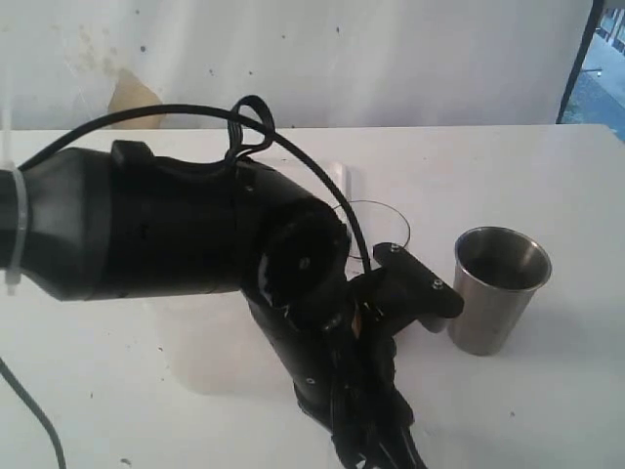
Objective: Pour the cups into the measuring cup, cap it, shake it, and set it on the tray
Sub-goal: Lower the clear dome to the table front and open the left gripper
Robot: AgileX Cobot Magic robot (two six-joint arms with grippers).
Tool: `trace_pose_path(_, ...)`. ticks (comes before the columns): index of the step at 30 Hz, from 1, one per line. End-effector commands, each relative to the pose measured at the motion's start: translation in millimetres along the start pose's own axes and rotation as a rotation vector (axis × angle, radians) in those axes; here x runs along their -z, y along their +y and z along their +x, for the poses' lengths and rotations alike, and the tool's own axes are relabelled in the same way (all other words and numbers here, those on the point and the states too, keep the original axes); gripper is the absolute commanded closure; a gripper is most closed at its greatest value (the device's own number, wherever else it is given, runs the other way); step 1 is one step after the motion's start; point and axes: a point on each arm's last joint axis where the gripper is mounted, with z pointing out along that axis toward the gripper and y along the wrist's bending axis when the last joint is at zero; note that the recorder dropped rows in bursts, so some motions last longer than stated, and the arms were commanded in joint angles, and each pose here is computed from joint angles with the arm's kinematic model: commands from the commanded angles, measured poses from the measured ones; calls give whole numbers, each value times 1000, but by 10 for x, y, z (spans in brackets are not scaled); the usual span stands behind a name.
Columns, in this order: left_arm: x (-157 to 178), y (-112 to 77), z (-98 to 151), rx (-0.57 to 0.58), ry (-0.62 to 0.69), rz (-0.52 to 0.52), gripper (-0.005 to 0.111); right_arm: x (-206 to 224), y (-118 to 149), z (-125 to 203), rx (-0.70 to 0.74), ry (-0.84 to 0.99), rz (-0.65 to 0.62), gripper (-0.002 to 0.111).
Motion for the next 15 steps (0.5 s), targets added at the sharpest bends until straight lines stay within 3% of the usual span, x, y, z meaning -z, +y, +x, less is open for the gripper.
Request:
trace_pose_path(1, 24, -9, -46, -15, -41, -12, 102, 0, 3, 6, 5, -9, -4, 108)
trace_pose_path(8, 27, 33, -67, -23, -63, -58, 60, 0, 3, 6, 5, -9, -4, 108)
trace_pose_path(15, 30, 71, -65, -15, -61, -99, 43, 0, 3, 6, 5, -9, -4, 108)
